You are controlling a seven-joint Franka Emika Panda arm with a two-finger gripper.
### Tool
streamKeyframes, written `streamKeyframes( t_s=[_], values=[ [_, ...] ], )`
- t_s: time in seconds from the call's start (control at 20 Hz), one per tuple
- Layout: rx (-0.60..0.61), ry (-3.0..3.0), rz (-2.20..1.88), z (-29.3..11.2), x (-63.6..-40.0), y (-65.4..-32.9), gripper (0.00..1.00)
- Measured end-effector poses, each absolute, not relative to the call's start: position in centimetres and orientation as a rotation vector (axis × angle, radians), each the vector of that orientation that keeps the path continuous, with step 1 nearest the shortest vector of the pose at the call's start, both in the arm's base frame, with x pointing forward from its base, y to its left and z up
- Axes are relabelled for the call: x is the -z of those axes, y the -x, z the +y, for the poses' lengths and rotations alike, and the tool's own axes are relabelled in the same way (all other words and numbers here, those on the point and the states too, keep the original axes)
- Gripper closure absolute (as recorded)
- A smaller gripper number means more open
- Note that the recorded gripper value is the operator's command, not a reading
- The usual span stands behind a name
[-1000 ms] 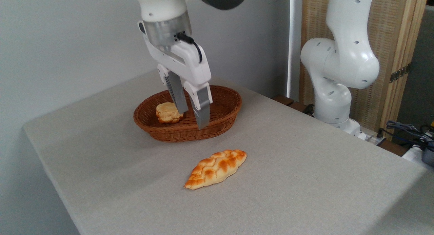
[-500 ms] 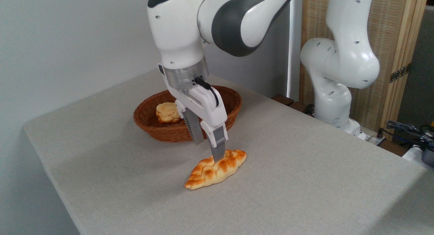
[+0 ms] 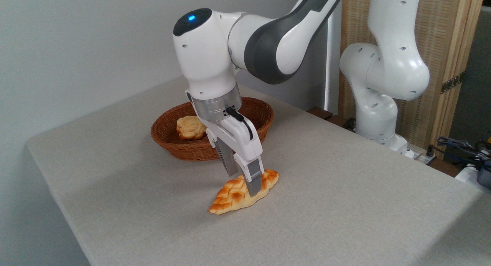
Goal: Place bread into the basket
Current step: 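Lower the open gripper over the braided loaf's middle, then close the gripper on the braided loaf and lift it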
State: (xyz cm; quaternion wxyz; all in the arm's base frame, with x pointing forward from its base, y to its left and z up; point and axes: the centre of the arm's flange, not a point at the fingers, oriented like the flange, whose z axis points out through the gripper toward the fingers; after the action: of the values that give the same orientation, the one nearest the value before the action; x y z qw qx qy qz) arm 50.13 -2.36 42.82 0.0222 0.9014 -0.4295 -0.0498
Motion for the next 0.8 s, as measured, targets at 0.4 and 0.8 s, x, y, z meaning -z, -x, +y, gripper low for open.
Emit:
streamKeyframes(
  t_s=[0.4, 0.8],
  values=[
    [0.173, -2.789, -1.330, -2.4, -41.4, -50.5, 0.00],
    [0.188, -2.784, -1.332, -2.5, -40.8, -50.6, 0.43]
  ],
)
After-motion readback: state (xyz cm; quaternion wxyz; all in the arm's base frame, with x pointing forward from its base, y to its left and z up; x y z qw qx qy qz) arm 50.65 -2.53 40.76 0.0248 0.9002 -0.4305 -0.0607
